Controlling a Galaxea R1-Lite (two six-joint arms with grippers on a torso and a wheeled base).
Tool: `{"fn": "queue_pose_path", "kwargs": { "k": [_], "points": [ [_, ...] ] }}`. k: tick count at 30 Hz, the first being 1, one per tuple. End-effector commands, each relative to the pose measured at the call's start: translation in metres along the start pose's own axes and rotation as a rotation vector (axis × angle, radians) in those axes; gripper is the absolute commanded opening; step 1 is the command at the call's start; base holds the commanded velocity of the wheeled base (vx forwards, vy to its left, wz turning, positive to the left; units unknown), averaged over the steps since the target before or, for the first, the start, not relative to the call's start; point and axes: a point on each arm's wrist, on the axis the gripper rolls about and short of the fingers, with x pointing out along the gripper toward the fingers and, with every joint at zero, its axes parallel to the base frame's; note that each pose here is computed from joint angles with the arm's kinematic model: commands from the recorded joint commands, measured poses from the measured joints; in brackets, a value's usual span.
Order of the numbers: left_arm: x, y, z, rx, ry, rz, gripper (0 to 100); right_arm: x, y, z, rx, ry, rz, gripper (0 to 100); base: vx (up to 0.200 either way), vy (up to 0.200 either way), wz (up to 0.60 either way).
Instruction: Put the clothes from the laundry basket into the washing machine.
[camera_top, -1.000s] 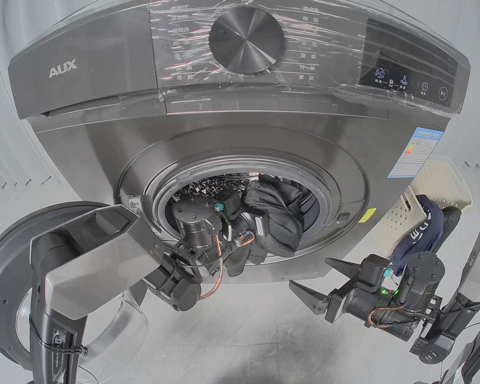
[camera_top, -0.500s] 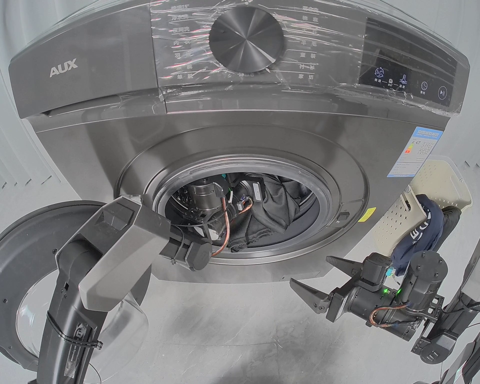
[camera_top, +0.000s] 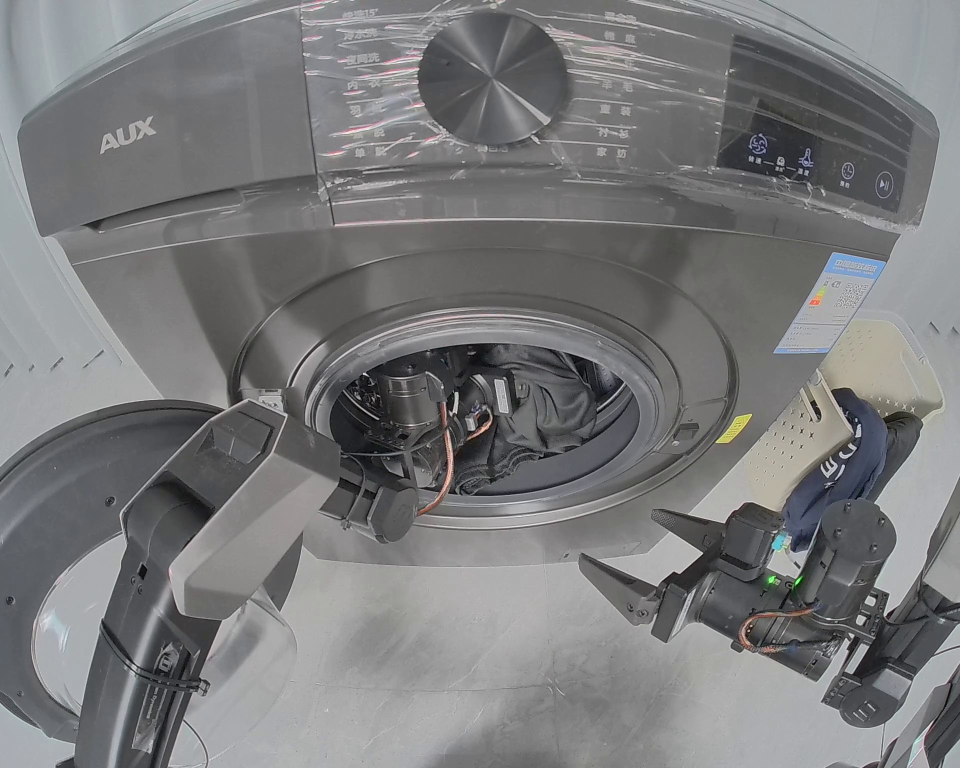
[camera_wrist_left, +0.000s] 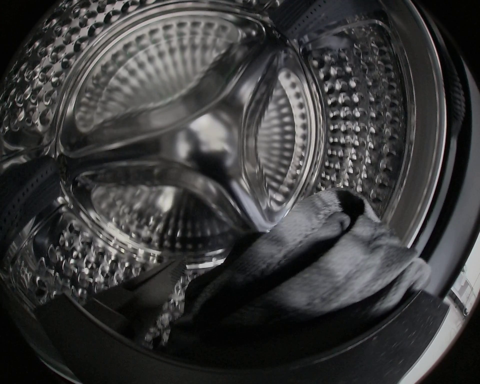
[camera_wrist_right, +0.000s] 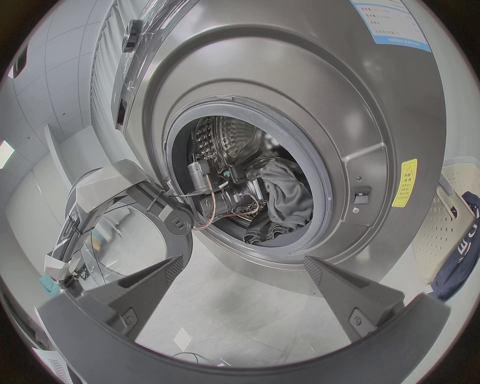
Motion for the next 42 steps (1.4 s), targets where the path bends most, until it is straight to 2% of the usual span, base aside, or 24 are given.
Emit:
{"fn": "queue_pose_path", "kwargs": {
  "k": [1, 7, 10, 17, 21, 24, 28, 30, 31, 32, 36, 39, 40, 42],
  "points": [
    [-0.021, -0.004, 0.006, 0.006, 0.107, 0.001, 100, 0.001, 0.001, 0.000, -0.001, -0.001, 0.002, 100, 0.000, 0.000, 0.00],
    [-0.055, -0.013, -0.003, 0.015, 0.256, -0.029, 100, 0.001, 0.001, 0.002, -0.002, -0.009, 0.003, 100, 0.000, 0.000, 0.00],
    [-0.067, -0.016, -0.003, 0.016, 0.307, -0.048, 100, 0.002, 0.001, 0.001, -0.002, -0.007, 0.005, 100, 0.000, 0.000, 0.00],
    [-0.071, -0.023, 0.001, 0.011, 0.300, -0.092, 100, 0.001, 0.003, 0.001, 0.000, -0.005, 0.012, 100, 0.000, 0.000, 0.00],
    [-0.074, -0.028, 0.009, 0.001, 0.303, -0.156, 100, 0.002, 0.003, 0.002, -0.001, -0.009, 0.011, 100, 0.000, 0.000, 0.00],
    [-0.072, -0.028, 0.009, 0.001, 0.305, -0.157, 100, 0.001, 0.003, 0.001, -0.001, -0.006, 0.011, 100, 0.000, 0.000, 0.00],
    [-0.058, -0.023, -0.012, 0.005, 0.299, -0.132, 100, 0.002, 0.004, 0.001, 0.000, -0.004, 0.014, 100, 0.000, 0.000, 0.00],
    [-0.054, -0.022, -0.016, 0.004, 0.287, -0.130, 100, 0.002, 0.004, 0.000, 0.000, -0.003, 0.013, 100, 0.000, 0.000, 0.00],
    [-0.049, -0.021, -0.019, 0.004, 0.270, -0.129, 0, 0.002, 0.003, 0.000, 0.000, -0.003, 0.012, 100, 0.000, 0.000, 0.00],
    [-0.049, -0.021, -0.019, 0.004, 0.270, -0.129, 0, 0.002, 0.003, 0.000, 0.000, -0.003, 0.012, 100, 0.000, 0.000, 0.00],
    [-0.026, -0.021, -0.023, 0.000, 0.187, -0.074, 0, 0.002, 0.004, -0.002, 0.001, 0.005, 0.013, 100, 0.000, 0.000, 0.00],
    [-0.008, -0.020, -0.027, -0.027, 0.127, -0.021, 0, 0.002, 0.005, -0.002, 0.000, 0.006, 0.020, 100, 0.000, 0.000, 0.00],
    [-0.008, -0.020, -0.027, -0.027, 0.127, -0.021, 0, 0.002, 0.005, -0.002, 0.000, 0.006, 0.020, 100, 0.000, 0.000, 0.00],
    [0.008, -0.011, -0.025, -0.038, 0.069, 0.022, 0, 0.002, 0.005, -0.002, 0.000, 0.008, 0.019, 100, 0.000, 0.000, 0.00]
  ]
}}
